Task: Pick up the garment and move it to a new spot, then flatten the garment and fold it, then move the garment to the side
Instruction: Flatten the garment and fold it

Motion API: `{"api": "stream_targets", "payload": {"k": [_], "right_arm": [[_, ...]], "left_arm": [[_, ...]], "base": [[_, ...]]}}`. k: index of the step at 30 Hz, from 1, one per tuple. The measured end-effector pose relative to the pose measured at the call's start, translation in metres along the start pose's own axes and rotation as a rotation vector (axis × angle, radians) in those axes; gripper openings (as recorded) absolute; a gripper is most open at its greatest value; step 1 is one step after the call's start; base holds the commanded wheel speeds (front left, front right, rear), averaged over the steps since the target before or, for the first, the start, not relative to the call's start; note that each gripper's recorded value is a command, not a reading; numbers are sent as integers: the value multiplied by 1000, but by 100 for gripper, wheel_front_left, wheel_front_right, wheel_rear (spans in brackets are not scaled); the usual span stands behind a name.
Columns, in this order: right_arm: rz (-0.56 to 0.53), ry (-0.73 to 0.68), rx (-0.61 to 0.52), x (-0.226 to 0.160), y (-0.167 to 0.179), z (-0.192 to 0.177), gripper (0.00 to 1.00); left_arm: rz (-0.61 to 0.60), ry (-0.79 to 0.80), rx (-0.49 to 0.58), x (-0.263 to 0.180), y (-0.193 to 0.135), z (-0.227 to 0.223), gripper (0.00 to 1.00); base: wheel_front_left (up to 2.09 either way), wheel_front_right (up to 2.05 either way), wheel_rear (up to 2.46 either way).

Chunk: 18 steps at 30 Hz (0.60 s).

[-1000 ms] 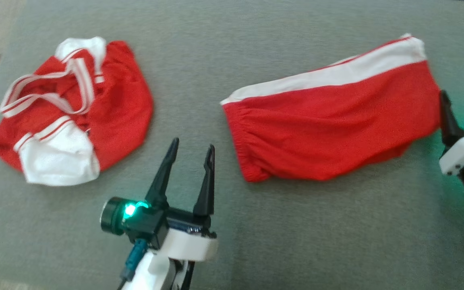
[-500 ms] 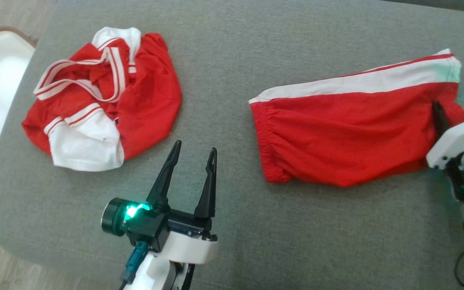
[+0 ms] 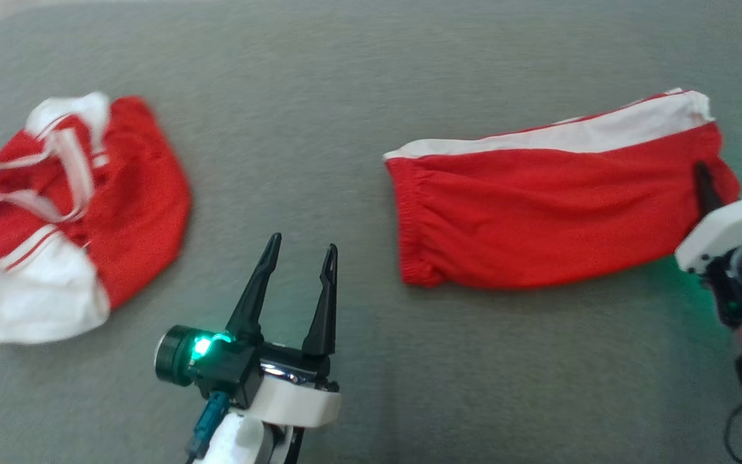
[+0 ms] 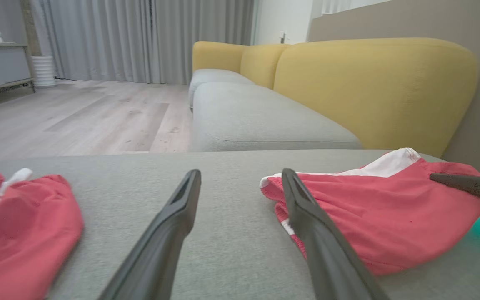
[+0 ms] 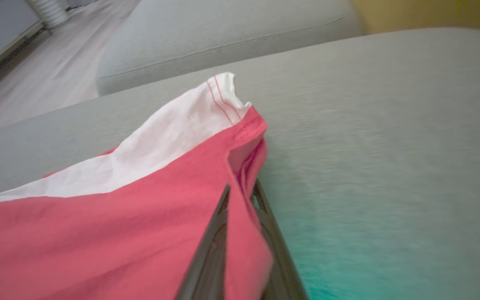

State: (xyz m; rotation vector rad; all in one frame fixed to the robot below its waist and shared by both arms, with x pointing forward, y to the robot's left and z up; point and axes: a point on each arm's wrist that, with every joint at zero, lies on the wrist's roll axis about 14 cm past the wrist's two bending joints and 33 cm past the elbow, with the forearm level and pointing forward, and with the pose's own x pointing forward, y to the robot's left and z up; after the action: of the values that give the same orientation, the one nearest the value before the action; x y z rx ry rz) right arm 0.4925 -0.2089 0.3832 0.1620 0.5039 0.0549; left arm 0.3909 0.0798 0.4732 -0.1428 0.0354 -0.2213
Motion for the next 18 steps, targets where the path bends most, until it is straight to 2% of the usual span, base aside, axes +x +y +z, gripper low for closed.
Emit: {"api": "stream_targets", "payload": {"k": [5,8,11,17,18], "right_arm": [[-126,-29,14,-38,-58,2,0],[-165,-67,20,-56,-75,6,0],[-155,-129,15,-65,-72,22,0],[-98,-240,-71,-72,-47,56,0],[-53,-279,-96,-72,-27,68,0]], "left_arm": [[-95,-6,-7,9,-28,0,100],[-129,-19,-9,12,-39,4,100],[-146,-34,-3,9,-44,10,100],[-150,-33,2,-6,-46,12,100],[-138,-28,-2,-15,-44,11,100]], "base": [[0,0,0],[0,0,0],[0,0,0],[0,0,0],[0,0,0]]}}
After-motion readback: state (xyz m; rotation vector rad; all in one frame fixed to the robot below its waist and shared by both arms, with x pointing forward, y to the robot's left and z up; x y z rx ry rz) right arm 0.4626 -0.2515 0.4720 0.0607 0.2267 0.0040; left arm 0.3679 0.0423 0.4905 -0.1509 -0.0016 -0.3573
